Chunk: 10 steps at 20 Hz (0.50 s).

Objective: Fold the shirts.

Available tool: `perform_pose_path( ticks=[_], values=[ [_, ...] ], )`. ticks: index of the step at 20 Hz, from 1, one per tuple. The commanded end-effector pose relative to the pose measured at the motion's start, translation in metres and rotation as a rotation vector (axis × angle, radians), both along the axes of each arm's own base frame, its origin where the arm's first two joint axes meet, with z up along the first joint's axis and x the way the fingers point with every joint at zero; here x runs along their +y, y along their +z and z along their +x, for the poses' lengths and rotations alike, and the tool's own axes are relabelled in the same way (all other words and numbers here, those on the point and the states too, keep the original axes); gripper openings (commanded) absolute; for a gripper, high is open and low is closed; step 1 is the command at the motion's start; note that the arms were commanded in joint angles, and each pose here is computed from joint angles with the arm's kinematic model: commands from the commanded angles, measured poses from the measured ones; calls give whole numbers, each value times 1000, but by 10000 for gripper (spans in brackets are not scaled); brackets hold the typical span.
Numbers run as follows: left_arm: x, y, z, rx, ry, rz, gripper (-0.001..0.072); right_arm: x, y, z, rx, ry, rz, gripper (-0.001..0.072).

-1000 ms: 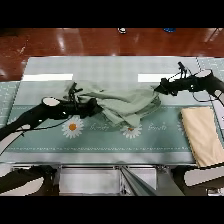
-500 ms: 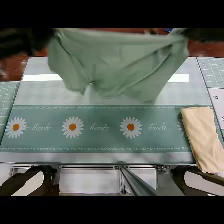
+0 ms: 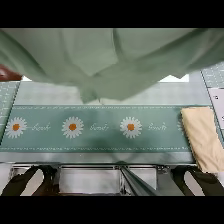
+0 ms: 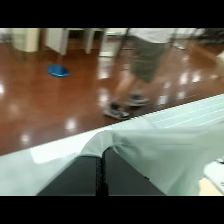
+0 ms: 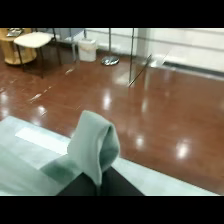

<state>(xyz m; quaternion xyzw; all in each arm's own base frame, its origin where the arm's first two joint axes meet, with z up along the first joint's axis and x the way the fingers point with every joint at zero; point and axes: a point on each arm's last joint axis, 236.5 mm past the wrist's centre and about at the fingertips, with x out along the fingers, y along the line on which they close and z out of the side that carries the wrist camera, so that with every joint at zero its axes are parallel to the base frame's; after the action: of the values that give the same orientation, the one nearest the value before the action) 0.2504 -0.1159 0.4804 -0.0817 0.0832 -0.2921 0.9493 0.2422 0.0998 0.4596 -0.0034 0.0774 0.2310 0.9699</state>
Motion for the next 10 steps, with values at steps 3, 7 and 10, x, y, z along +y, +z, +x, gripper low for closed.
perform_pose_path(
  ticks=[3, 7, 10],
  values=[
    [13, 15, -75, -114, 203, 138, 18, -11, -27, -58, 102, -89, -63, 18],
    [40, 1, -84, -59, 347, 152, 19, -14, -71, -41, 256, -79, -46, 18],
    [49, -42, -43, 111, 322, 92, 19, -16, -116, 4, 353, -77, 40, 18]
  ],
)
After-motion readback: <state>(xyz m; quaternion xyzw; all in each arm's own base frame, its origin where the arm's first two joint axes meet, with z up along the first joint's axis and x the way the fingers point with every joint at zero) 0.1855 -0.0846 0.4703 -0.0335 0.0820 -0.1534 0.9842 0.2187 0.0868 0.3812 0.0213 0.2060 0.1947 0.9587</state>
